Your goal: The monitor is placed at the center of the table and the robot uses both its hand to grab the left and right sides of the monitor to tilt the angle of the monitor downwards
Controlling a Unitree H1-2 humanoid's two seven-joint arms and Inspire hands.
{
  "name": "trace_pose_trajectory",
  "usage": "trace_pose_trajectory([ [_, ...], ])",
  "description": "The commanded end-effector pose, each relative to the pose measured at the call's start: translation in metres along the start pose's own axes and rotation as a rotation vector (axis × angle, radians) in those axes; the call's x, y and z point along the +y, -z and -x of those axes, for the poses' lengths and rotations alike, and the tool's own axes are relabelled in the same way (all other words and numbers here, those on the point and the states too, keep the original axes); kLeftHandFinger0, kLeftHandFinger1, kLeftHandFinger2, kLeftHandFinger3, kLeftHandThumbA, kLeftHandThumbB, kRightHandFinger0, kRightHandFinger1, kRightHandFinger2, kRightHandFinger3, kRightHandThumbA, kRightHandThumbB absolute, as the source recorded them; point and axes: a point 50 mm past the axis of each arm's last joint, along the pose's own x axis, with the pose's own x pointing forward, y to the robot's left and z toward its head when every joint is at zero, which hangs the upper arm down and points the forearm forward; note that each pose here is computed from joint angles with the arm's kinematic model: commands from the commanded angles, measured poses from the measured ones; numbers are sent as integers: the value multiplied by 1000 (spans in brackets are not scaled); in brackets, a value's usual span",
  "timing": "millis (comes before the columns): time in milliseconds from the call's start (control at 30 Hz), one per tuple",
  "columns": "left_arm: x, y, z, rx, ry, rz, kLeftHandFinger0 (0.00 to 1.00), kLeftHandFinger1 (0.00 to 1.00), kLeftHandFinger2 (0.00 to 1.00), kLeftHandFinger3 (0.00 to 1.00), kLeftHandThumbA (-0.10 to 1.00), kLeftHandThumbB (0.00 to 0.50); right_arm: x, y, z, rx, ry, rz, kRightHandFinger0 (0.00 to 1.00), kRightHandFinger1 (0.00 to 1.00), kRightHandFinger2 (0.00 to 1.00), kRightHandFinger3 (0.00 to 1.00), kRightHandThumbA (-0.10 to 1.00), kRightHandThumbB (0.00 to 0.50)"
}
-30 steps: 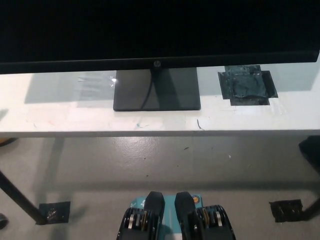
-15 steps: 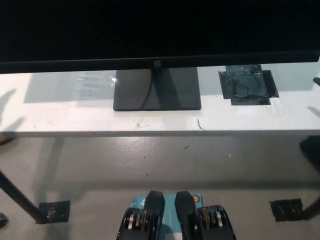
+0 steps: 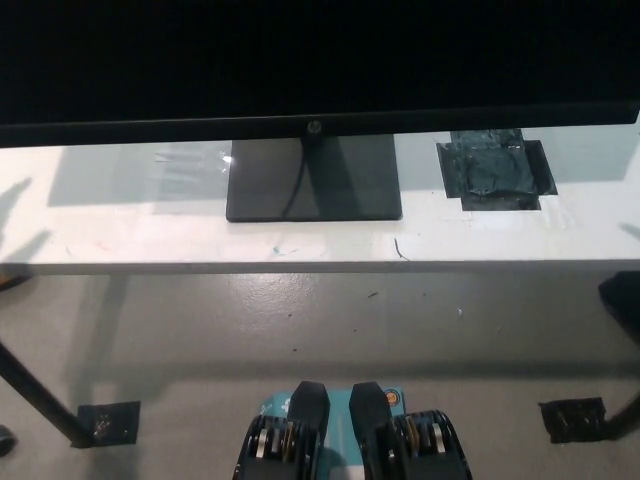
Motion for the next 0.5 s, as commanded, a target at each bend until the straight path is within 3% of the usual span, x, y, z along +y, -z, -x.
trace_pose_trajectory([
  [0, 23, -23, -10, -60, -12, -56, 1000, 1000, 1000, 1000, 1000, 384, -15, -35, -20, -37, -55, 18, 1000, 1000, 1000, 1000, 1000, 475],
  [167, 24, -18, -11, -61, -5, -47, 1000, 1000, 1000, 1000, 1000, 376, -21, -31, -32, -2, -44, 32, 1000, 1000, 1000, 1000, 1000, 479],
  [233, 22, -21, -12, -62, 3, -53, 1000, 1000, 1000, 1000, 1000, 383, -28, -22, -44, 58, -12, 33, 1000, 1000, 1000, 1000, 1000, 428],
  [333, 22, -21, -12, -62, 4, -53, 1000, 1000, 1000, 1000, 1000, 383, -29, -21, -45, 57, -14, 33, 1000, 1000, 1000, 1000, 1000, 425],
  [367, 22, -22, -12, -71, 3, -55, 1000, 1000, 1000, 1000, 1000, 381, -37, -7, -54, 125, -16, 37, 1000, 1000, 1000, 1000, 1000, 368],
  [400, 22, -21, -12, -68, 3, -54, 1000, 1000, 1000, 1000, 1000, 382, -38, -3, -56, 140, -15, 32, 1000, 1000, 1000, 1000, 1000, 355],
  [467, 22, -23, -12, -64, 4, -52, 1000, 1000, 1000, 1000, 1000, 393, -39, 2, -60, 157, -11, 27, 1000, 1000, 1000, 1000, 1000, 360],
])
